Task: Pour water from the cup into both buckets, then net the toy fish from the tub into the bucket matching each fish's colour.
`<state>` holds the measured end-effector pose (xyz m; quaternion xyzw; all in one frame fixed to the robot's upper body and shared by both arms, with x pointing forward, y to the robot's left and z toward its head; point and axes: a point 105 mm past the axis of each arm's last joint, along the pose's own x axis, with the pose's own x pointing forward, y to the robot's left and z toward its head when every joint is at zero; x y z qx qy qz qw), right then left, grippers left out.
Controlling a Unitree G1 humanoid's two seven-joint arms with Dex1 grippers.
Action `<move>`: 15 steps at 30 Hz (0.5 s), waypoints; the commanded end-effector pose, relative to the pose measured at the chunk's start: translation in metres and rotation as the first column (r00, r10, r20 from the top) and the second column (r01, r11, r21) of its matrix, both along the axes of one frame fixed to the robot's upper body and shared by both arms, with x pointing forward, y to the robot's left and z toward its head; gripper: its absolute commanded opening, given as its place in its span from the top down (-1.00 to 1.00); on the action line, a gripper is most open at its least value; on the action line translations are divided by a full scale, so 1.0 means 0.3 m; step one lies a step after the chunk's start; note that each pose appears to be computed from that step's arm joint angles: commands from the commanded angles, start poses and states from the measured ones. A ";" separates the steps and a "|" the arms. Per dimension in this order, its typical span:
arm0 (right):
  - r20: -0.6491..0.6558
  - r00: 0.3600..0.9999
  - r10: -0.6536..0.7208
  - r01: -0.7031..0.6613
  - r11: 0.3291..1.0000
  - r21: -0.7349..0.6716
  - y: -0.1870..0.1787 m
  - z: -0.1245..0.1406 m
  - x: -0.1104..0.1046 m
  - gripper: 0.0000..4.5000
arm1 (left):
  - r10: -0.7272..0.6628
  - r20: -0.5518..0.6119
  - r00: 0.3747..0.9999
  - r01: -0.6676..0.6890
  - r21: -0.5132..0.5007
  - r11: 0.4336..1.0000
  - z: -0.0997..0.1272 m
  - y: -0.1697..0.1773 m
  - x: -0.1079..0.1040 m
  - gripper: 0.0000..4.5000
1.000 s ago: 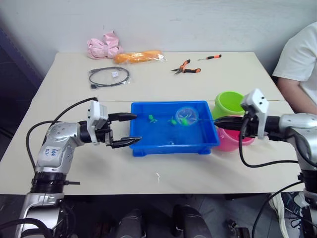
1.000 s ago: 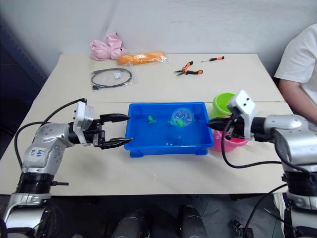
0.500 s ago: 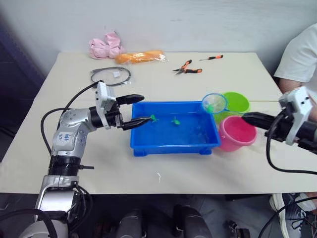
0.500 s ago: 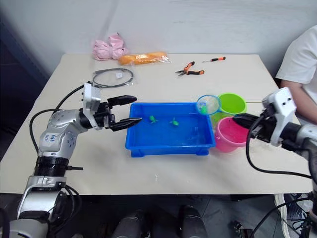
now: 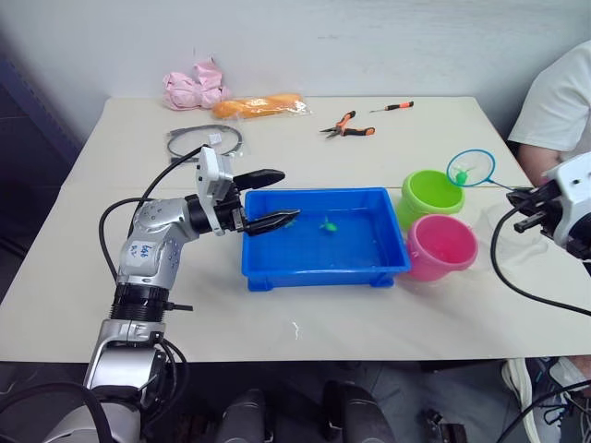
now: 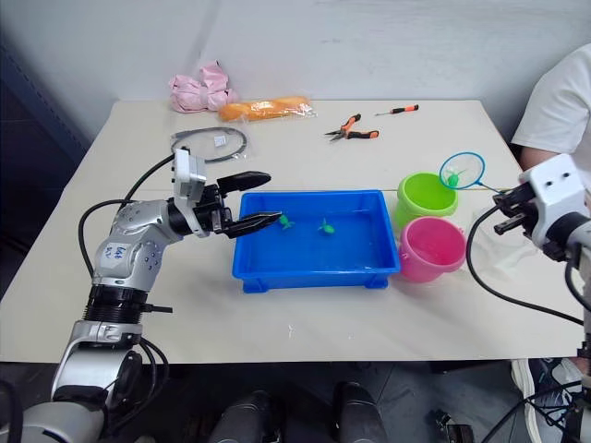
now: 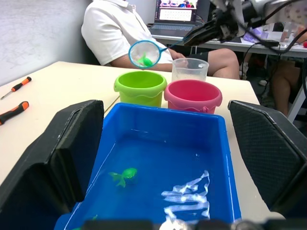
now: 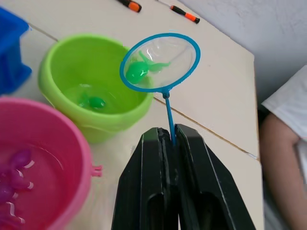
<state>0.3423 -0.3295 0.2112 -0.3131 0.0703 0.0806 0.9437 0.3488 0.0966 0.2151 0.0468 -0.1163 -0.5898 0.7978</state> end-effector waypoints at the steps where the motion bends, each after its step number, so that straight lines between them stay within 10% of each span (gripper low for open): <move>1: 0.107 0.994 0.009 0.018 0.969 -0.246 -0.001 0.048 0.011 1.00 | 0.001 0.051 0.999 -0.001 -0.002 1.000 0.040 -0.006 -0.008 -0.97; 9: 0.128 0.979 0.159 -0.016 0.685 -0.729 0.044 0.023 0.019 1.00 | 0.016 0.026 1.000 -0.016 0.012 1.000 0.023 0.015 -0.020 -0.97; 15: 0.162 0.962 0.219 0.016 0.546 -0.838 0.056 0.023 0.019 1.00 | 0.018 0.032 0.999 -0.019 0.015 1.000 0.020 0.015 -0.025 -0.97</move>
